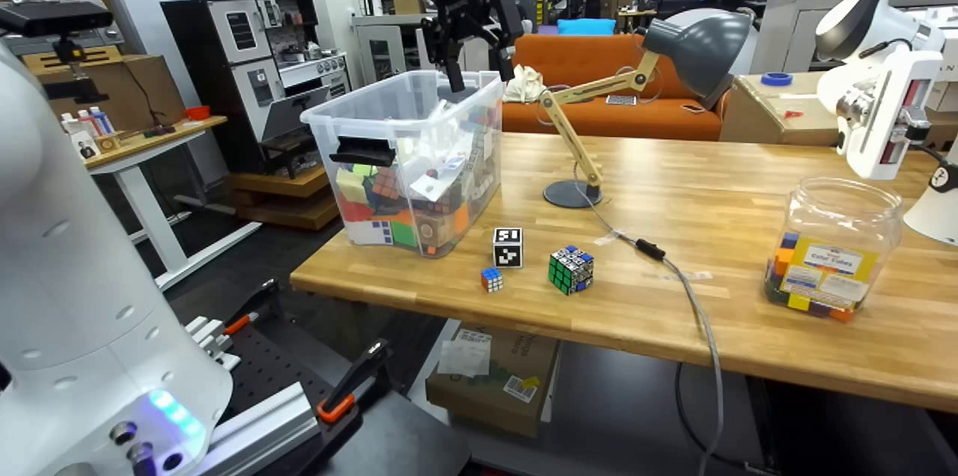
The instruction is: Take out a Rubik's cube from the container on the left and put it on the table, turn off the lamp
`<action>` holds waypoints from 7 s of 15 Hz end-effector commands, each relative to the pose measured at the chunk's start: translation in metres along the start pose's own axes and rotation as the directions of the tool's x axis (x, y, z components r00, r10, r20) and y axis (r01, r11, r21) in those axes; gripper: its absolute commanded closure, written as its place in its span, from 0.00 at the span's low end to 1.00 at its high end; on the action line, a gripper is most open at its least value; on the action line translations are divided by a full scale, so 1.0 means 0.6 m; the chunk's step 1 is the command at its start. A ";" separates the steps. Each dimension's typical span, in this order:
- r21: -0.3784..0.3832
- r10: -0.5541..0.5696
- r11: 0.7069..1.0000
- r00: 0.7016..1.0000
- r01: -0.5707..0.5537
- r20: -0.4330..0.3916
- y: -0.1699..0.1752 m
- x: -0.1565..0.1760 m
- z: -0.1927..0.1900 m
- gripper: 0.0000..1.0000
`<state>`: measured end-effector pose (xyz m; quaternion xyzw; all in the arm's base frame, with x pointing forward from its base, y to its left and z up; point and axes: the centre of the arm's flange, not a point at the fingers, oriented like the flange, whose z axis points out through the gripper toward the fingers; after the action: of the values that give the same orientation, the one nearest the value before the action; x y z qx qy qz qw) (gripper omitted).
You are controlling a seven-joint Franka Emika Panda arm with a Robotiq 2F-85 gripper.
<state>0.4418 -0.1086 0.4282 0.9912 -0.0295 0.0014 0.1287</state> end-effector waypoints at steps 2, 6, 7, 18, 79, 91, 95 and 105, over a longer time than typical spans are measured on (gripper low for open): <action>0.000 0.000 1.000 1.000 0.000 0.001 0.000 0.000 0.001 0.00; 0.000 0.000 1.000 1.000 0.000 0.002 0.000 -0.001 0.001 0.00; 0.000 0.000 1.000 1.000 0.000 0.002 0.000 -0.001 0.001 0.00; 0.013 -0.097 0.995 0.993 0.098 -0.061 -0.055 0.018 -0.027 0.00; -0.043 -0.258 0.964 0.891 0.261 -0.375 -0.345 0.163 -0.104 0.00; 0.113 -0.009 0.992 0.935 0.052 -0.353 -0.394 0.281 -0.045 0.00; 0.110 0.014 0.994 0.935 0.027 -0.354 -0.412 0.303 -0.040 0.00; 0.162 0.271 0.957 0.940 -0.239 -0.209 -0.410 0.356 0.051 0.00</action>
<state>0.6464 0.1059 0.3616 0.9796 -0.0854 0.1650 0.0769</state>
